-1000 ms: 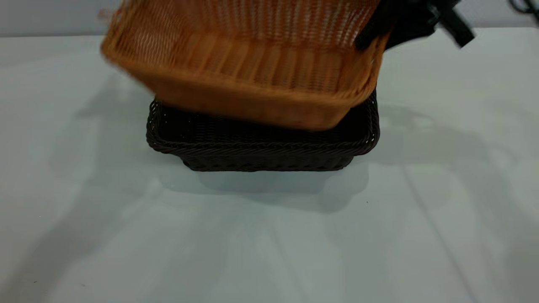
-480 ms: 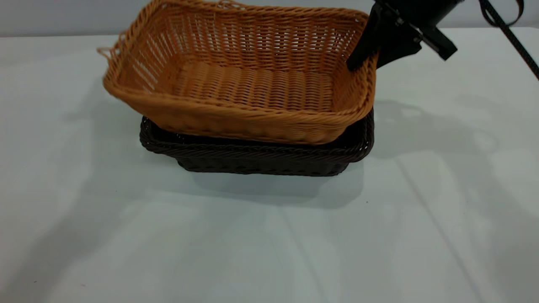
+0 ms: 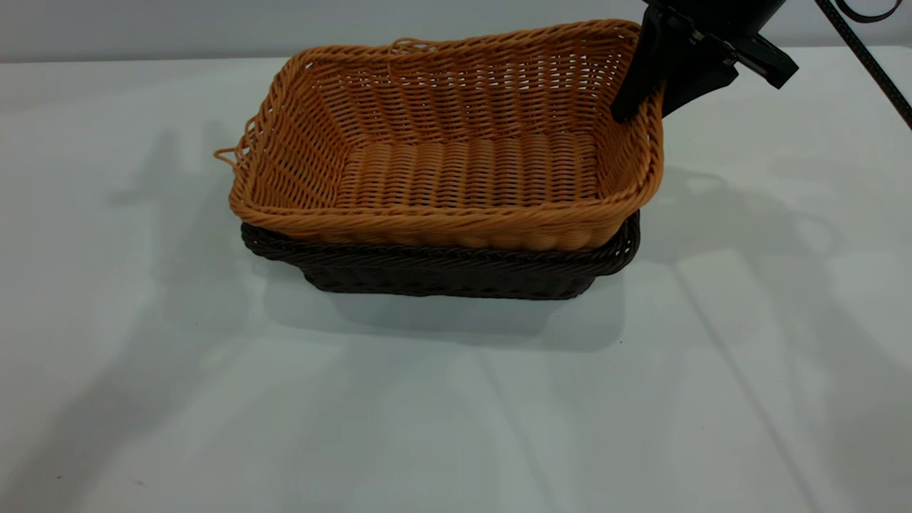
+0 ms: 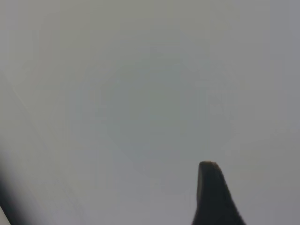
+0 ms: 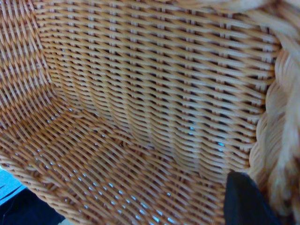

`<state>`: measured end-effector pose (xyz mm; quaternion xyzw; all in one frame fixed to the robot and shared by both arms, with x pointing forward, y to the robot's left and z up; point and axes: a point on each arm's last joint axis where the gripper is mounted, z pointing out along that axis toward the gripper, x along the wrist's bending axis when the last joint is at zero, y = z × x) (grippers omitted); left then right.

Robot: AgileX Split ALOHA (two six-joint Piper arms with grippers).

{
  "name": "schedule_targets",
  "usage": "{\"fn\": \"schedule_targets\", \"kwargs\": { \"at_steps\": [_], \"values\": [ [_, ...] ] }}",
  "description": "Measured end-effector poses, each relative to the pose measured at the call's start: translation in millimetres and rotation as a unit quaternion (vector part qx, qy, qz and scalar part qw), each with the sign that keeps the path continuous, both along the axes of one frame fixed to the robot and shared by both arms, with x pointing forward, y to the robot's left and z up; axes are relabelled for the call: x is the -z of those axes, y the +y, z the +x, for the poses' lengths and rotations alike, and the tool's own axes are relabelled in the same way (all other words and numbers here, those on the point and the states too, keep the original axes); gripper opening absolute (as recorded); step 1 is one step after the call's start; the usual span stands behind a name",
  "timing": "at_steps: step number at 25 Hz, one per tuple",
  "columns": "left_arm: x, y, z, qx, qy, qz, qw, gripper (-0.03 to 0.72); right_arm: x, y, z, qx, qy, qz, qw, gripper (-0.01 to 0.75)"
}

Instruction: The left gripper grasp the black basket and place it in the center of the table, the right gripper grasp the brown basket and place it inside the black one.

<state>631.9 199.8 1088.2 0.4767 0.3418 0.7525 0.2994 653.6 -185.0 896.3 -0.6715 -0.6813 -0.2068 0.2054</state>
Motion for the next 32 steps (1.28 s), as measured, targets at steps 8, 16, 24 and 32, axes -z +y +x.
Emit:
{"fn": "schedule_targets", "kwargs": {
  "at_steps": [8, 16, 24, 32],
  "values": [
    [0.0, 0.0, 0.0, 0.0, 0.0, 0.0, 1.0, 0.395, -1.2, 7.2, 3.2, 0.003, -0.022, -0.005, 1.0, 0.435],
    [0.0, 0.0, 0.0, 0.0, 0.0, 0.0, 1.0, 0.395, -25.4, 9.1, 13.6, -0.041, -0.039, -0.007, 0.998, 0.595],
    [3.0, -2.0, 1.4, 0.012, 0.017, 0.0, 1.0, 0.395, -53.7, 8.5, 19.1, -0.073, -0.025, -0.021, 0.997, 0.569],
    [28.2, -24.6, 0.1, 0.154, 0.223, -0.036, 0.962, 0.395, -126.5, 9.6, 24.7, -0.053, -0.112, -0.01, 0.992, 0.565]
  ]
}}
